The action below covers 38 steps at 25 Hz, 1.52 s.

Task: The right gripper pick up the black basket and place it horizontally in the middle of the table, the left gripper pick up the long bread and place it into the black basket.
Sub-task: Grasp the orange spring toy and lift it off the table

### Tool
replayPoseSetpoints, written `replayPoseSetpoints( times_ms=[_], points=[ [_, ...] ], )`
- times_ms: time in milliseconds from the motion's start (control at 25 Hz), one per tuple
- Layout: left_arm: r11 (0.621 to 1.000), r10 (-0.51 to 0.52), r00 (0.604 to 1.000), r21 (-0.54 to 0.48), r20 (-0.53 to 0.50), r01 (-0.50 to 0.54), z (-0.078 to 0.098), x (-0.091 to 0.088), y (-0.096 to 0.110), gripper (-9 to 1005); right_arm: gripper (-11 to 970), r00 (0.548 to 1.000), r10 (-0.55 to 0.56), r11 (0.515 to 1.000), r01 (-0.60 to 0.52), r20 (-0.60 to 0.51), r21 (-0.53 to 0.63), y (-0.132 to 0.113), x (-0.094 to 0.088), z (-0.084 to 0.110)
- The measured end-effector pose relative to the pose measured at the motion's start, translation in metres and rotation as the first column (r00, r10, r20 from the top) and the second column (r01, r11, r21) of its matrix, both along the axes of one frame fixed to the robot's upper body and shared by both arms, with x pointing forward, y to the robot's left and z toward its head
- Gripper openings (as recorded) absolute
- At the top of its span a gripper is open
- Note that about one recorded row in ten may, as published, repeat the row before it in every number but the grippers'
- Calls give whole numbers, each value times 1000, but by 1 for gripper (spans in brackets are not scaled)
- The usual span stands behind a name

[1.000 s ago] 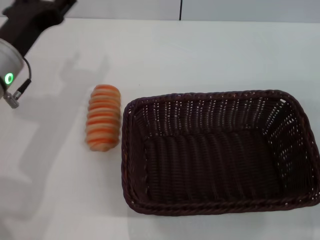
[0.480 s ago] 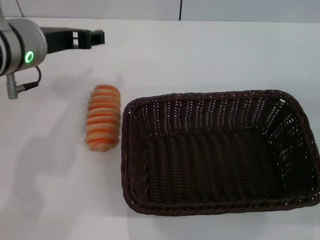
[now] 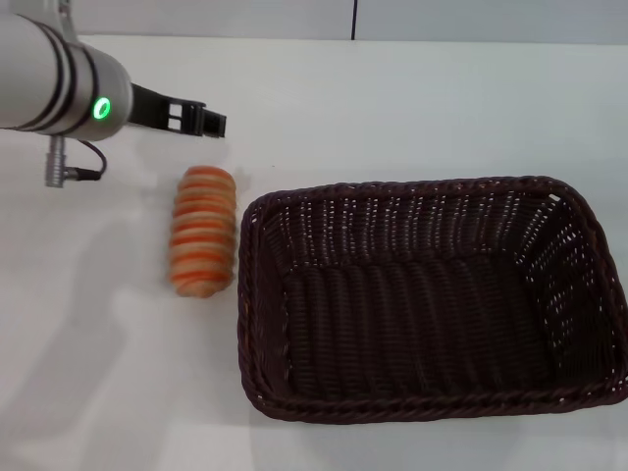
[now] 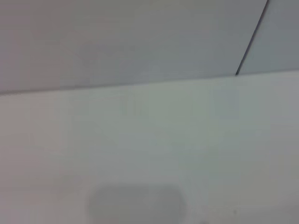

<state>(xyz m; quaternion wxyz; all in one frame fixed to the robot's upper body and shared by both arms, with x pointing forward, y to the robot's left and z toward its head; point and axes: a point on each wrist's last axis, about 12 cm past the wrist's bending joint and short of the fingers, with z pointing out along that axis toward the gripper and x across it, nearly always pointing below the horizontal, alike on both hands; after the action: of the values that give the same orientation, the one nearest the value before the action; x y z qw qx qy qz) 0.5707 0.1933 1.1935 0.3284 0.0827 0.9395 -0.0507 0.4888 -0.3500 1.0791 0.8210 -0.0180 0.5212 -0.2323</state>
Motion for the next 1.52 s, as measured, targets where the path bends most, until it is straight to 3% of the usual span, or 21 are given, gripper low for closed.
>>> replayPoseSetpoints(
  times_ms=[440, 800, 920, 1520],
  points=[
    [999, 1, 992, 52, -127, 5, -13, 18, -18, 797, 325, 1000, 21, 1000, -21, 0, -1, -11, -3, 1],
    [997, -11, 988, 76, -152, 23, -17, 25, -28, 798, 325, 999, 46, 999, -46, -5, 19, -19, -4, 0],
    [993, -12, 983, 109, -186, 33, -28, 33, -38, 798, 325, 998, 59, 998, -59, -1, 14, -19, -5, 0],
    [995, 19, 980, 102, -198, 2, -46, 37, -35, 797, 325, 996, 87, 996, -87, 5, 9, -26, -7, 1]
  ],
)
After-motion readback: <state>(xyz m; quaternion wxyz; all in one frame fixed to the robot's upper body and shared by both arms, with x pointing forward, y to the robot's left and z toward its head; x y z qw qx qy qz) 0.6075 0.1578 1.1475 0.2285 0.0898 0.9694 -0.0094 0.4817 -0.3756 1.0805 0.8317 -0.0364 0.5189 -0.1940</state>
